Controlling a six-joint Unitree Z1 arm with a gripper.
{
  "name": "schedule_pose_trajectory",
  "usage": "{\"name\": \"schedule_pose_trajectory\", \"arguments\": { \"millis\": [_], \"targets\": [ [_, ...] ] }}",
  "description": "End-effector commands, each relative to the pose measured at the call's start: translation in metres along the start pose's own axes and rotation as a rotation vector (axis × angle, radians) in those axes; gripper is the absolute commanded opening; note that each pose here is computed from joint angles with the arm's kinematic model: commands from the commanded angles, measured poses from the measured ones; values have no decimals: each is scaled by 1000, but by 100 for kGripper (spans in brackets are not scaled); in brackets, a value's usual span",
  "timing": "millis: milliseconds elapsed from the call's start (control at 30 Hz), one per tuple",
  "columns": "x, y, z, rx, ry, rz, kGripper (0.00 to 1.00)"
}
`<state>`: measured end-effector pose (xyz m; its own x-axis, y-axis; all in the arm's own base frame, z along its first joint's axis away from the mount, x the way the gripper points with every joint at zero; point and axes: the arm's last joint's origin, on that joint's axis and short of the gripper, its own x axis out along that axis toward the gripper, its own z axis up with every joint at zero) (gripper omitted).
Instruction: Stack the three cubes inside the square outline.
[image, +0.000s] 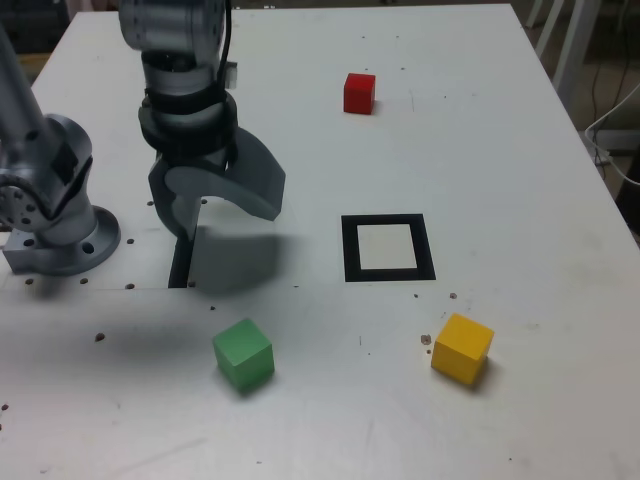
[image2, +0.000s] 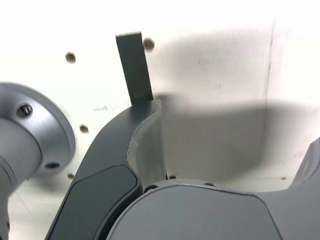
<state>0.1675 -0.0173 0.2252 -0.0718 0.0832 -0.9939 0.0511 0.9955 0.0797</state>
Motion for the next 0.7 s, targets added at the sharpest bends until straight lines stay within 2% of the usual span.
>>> {"name": "schedule_pose_trajectory", "arguments": {
  "millis": [0, 133, 267, 367, 533, 667],
  "targets": [
    [-2, -1, 1, -5, -8, -23, 99],
    [-1, -3, -1, -5, 9, -63, 97],
    [-4, -3, -4, -5, 46, -77, 97],
    [-11, 0, -3, -11, 56, -58, 97],
    [-27, 12, 8, -30, 45, -3, 97],
    [-37, 27, 16, -39, 55, 14, 97]
  ]
}}
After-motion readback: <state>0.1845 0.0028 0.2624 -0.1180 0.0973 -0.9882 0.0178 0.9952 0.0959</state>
